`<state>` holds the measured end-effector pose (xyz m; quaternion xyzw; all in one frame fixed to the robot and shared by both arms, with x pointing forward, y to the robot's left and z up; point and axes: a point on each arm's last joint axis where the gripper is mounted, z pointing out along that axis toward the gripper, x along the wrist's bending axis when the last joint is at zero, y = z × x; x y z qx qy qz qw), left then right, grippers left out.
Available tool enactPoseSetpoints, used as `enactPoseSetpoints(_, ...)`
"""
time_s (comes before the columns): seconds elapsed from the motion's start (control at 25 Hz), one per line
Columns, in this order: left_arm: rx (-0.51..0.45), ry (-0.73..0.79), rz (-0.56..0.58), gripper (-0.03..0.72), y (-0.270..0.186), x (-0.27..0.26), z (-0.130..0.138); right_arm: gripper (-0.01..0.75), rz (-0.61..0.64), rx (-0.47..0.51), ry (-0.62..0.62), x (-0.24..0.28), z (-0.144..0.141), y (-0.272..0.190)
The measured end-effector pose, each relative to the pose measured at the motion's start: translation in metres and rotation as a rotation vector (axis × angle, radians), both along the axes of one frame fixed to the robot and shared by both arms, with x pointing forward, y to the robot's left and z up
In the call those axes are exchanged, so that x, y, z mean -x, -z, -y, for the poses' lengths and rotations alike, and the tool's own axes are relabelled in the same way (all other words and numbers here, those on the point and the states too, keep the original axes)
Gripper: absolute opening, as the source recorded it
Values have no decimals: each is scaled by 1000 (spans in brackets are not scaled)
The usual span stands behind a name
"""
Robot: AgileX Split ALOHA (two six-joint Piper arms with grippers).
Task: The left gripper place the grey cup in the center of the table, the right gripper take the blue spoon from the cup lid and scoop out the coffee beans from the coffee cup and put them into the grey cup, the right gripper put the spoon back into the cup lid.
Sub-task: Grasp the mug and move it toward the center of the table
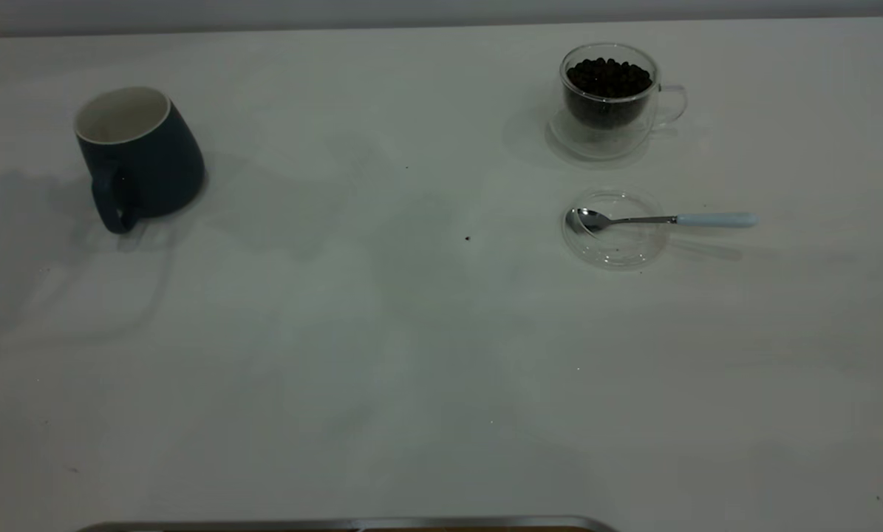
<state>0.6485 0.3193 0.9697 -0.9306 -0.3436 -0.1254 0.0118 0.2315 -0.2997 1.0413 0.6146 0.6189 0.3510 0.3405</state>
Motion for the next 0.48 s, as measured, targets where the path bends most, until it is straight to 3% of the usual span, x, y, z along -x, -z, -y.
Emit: enactPoseSetpoints(0.48, -74, 312, -83, 567, 96, -24, 1, 589, 0, 0, 0, 0, 0, 0)
